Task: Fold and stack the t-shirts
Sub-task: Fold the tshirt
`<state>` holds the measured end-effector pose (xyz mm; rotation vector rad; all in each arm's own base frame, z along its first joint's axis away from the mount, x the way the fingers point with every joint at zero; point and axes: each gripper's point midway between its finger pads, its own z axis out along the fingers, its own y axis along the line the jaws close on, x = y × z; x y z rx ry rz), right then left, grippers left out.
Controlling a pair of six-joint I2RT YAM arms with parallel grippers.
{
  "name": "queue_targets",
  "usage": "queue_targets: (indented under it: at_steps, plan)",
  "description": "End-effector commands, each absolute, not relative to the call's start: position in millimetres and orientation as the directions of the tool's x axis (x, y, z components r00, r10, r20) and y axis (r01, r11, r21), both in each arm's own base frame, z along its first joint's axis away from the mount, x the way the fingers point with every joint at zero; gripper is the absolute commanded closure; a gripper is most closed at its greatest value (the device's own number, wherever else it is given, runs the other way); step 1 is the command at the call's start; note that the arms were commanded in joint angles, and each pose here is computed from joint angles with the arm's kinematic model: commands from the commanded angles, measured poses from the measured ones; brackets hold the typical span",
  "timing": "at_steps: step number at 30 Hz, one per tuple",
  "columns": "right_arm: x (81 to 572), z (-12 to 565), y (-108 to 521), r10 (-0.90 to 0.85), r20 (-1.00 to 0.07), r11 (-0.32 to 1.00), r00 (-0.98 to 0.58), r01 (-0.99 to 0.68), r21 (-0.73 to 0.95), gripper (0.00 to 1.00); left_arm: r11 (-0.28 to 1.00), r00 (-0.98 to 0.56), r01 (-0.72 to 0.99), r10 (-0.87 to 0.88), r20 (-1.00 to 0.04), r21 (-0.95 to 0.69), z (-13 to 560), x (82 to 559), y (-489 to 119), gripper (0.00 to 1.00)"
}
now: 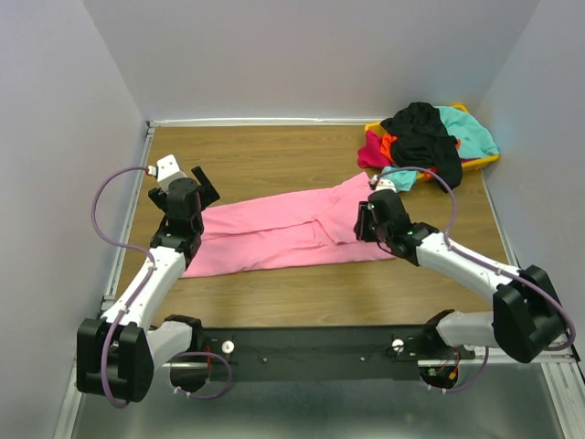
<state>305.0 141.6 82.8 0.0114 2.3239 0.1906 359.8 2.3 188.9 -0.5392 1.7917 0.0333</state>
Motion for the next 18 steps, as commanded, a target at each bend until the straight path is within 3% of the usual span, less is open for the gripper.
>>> queue_targets:
  at_steps: [1, 8, 18]
  plan:
    - [306, 103, 208, -0.005, -0.753, 0.921, -0.659, -0.296, 0.253, 0.61, 0.887, -0.177, -0.391, -0.333, -0.926, -0.245, 189, 362, 7, 0.04]
    - [298, 65, 259, -0.140, -0.695, 0.866, -0.706, -0.427, 0.259, 0.68, 0.887, -0.181, -0.394, -0.332, -0.926, -0.241, 188, 362, 9, 0.04]
    - [297, 54, 268, -0.175, -0.683, 0.859, -0.709, -0.449, 0.246, 0.68, 0.884, -0.184, -0.403, -0.330, -0.926, -0.235, 186, 362, 11, 0.04]
